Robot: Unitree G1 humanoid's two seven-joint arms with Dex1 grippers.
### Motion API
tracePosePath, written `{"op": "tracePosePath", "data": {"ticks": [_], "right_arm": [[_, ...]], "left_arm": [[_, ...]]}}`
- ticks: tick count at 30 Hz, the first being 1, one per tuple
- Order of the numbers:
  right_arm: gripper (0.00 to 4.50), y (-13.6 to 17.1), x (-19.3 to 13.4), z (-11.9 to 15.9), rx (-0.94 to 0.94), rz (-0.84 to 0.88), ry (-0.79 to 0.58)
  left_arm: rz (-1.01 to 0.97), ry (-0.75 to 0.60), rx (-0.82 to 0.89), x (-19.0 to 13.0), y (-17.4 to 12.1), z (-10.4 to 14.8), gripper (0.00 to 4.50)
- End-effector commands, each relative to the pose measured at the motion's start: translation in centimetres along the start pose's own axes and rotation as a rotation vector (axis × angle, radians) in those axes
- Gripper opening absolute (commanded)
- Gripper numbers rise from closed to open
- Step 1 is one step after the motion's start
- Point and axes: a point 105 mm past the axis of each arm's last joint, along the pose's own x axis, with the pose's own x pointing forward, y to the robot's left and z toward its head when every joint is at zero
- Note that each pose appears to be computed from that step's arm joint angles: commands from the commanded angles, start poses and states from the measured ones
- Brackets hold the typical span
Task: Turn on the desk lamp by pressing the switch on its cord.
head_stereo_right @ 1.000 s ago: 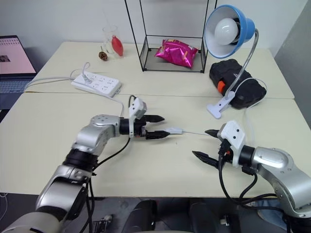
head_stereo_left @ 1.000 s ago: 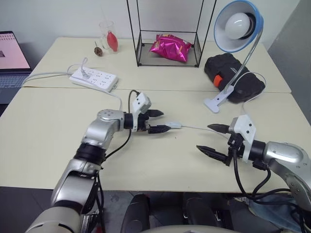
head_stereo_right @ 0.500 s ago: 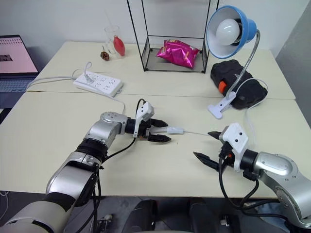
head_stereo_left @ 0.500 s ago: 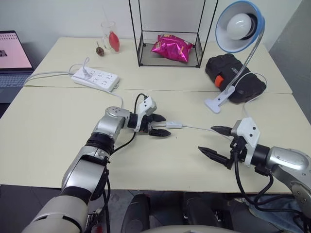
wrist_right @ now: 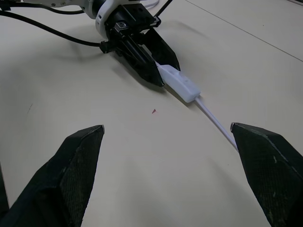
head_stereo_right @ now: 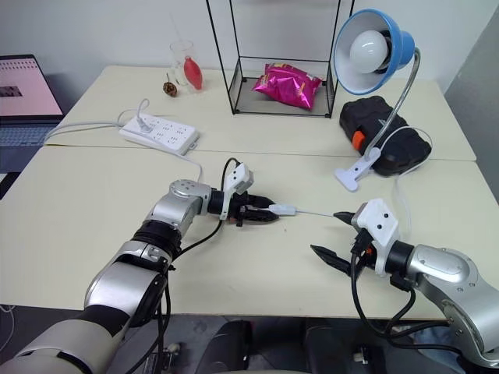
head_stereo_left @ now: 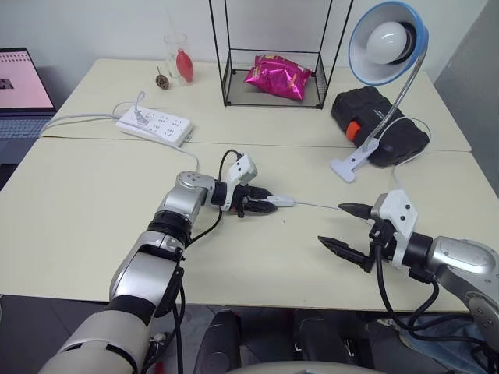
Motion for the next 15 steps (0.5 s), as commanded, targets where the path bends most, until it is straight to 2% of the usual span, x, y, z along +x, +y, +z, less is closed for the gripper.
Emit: {"op": "tracePosePath", "data": {"ticks": [1,4,8,11,15], "right_arm": [[4.5,0.3,-0.3,0.8,-0.039,0.003,-0.023],[4.5,0.4,-0.3,0.6,-0.019,0.007,-0.022],[4.5,1.6,0.4,0.5,0.099,0.015,-0.073],[4.5,2.9,2.3,-0.1,0.366,-0.044,-0.145],[4.5,4.0,4.0,-0.4,0.593,-0.063,-0.179]], "left_arm": [[-0.001,-0.02,0.058,0.1,0.0,0.9,1.2],[0.012,-0.038,0.104,-0.1,-0.1,1.2,1.12],[0.031,-0.073,0.209,-0.6,-0.7,2.1,1.12],[0.093,-0.13,0.272,-1.3,-1.3,3.4,1.12],[0.163,-0.197,0.311,-1.9,-2.3,4.6,1.12]]}}
